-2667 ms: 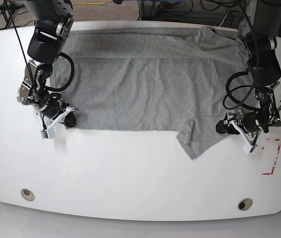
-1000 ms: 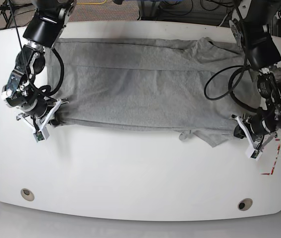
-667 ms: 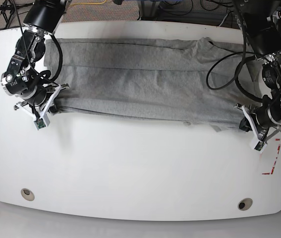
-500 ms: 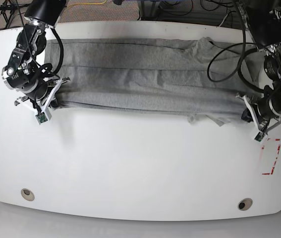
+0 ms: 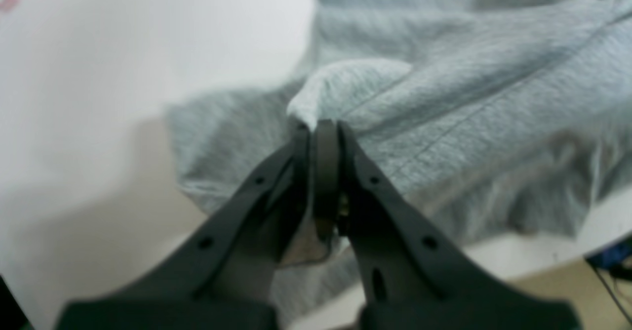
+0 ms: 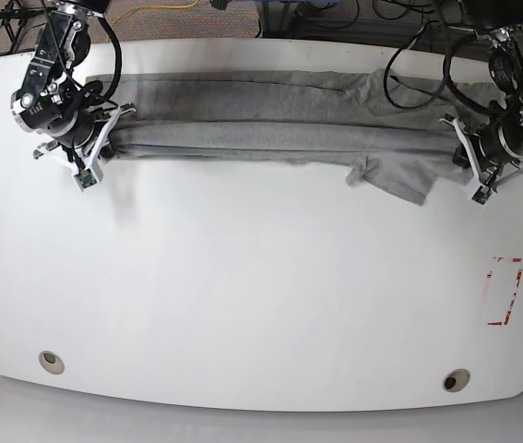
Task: Fold the T-shirt properly
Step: 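Lift the hem with both grippers and fold it over onto the collar edge, then lay the folded strip down and release with both grippers, then grasp the strip end with the right gripper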
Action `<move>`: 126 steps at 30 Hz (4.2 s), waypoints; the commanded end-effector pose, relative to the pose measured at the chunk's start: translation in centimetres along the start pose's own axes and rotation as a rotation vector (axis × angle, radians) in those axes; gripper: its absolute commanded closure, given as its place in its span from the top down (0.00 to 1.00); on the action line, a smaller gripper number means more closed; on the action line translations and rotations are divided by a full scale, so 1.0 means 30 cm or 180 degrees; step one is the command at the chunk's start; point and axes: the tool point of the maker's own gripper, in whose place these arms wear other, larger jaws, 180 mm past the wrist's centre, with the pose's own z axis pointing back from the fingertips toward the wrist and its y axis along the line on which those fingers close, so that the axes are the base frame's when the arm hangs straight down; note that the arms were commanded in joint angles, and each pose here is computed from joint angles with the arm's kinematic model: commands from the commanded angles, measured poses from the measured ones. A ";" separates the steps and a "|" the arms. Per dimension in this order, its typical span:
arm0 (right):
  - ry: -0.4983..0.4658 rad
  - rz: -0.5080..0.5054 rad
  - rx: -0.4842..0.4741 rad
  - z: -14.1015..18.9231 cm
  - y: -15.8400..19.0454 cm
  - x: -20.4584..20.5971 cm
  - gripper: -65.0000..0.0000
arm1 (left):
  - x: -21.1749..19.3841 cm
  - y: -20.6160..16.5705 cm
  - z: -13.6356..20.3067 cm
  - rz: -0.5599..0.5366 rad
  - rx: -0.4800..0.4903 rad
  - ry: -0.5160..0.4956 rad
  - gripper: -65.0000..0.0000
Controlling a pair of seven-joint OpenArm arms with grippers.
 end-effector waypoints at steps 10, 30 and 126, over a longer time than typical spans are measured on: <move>0.0112 0.0003 -0.0019 0.014 0.020 -0.056 0.53 | -0.074 -0.006 0.013 -0.0059 0.0031 0.0187 0.37; -0.0352 -0.0167 0.0044 0.030 0.108 0.090 0.35 | -0.008 0.046 0.033 -0.0073 0.0175 0.0127 0.73; -0.0515 -0.2306 0.0930 -0.187 -0.172 -0.007 0.76 | 0.124 0.028 -0.224 0.0124 -0.0259 0.0092 0.71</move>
